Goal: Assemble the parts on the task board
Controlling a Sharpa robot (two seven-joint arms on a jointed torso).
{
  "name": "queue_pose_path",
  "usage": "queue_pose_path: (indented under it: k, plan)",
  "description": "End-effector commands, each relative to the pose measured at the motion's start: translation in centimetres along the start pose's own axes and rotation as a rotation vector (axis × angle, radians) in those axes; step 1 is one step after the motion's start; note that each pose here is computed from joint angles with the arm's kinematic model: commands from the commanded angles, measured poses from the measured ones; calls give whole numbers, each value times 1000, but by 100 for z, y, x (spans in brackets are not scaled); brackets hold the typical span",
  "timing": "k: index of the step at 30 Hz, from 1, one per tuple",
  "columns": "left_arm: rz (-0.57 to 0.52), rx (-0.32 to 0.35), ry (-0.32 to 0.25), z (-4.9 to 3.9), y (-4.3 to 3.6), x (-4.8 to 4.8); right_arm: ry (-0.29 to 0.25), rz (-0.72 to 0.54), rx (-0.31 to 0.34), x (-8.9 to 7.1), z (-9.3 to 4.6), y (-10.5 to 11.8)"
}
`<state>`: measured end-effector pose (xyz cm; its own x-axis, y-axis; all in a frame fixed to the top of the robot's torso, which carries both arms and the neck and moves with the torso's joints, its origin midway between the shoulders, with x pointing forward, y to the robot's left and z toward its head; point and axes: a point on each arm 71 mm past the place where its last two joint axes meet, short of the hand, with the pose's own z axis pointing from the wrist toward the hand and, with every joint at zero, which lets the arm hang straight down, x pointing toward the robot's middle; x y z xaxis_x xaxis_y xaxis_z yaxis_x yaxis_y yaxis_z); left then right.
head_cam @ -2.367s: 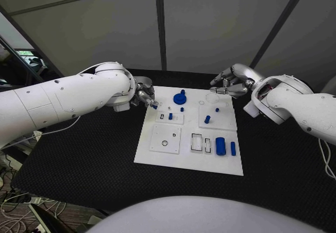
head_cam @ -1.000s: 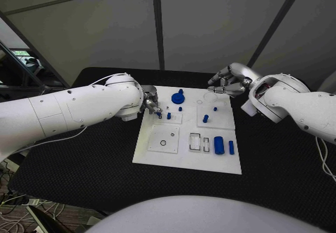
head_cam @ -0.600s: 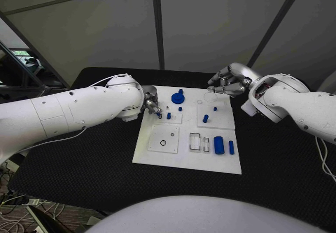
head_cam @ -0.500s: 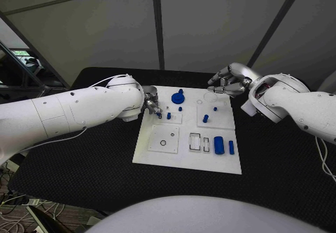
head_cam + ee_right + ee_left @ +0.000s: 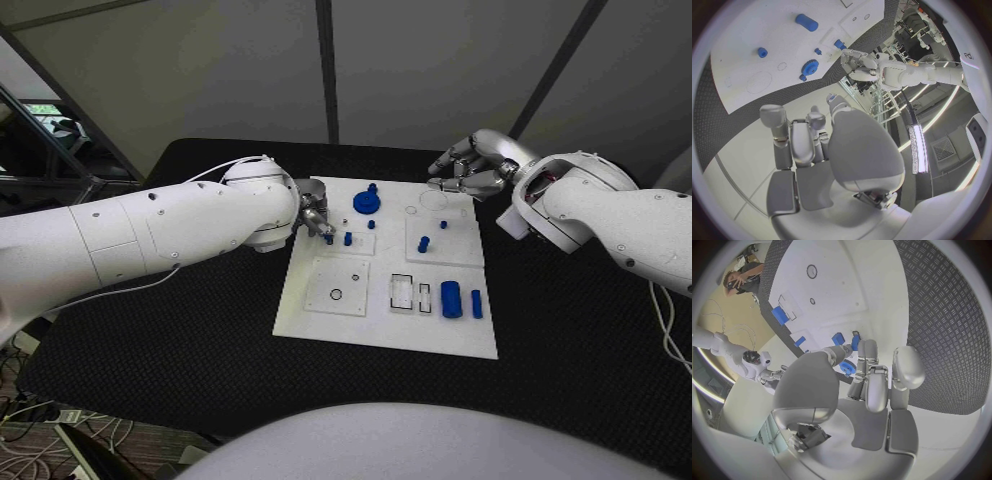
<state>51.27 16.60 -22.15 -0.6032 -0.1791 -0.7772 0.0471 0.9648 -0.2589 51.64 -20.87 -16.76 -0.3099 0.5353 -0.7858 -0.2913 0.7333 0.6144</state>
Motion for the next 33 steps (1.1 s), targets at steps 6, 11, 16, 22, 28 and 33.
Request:
queue_pose_path:
  k: [6, 11, 16, 22, 28, 33]
  plan:
    - [4, -6, -7, -3, -10, 13, -6, 2, -7, -9, 5, 12]
    - [5, -7, -4, 0, -9, 24, -6, 1, -7, -10, 5, 10]
    - [10, -6, 5, -2, -16, 42, -5, 1, -7, -9, 6, 11]
    - [26, -6, 3, -5, -19, 53, -4, 2, -7, -6, 10, 13]
    - [31, -7, 7, -4, -16, 64, -2, 1, -7, -4, 12, 12]
    - [32, -8, 10, -1, -15, 77, -1, 1, -7, -2, 14, 11]
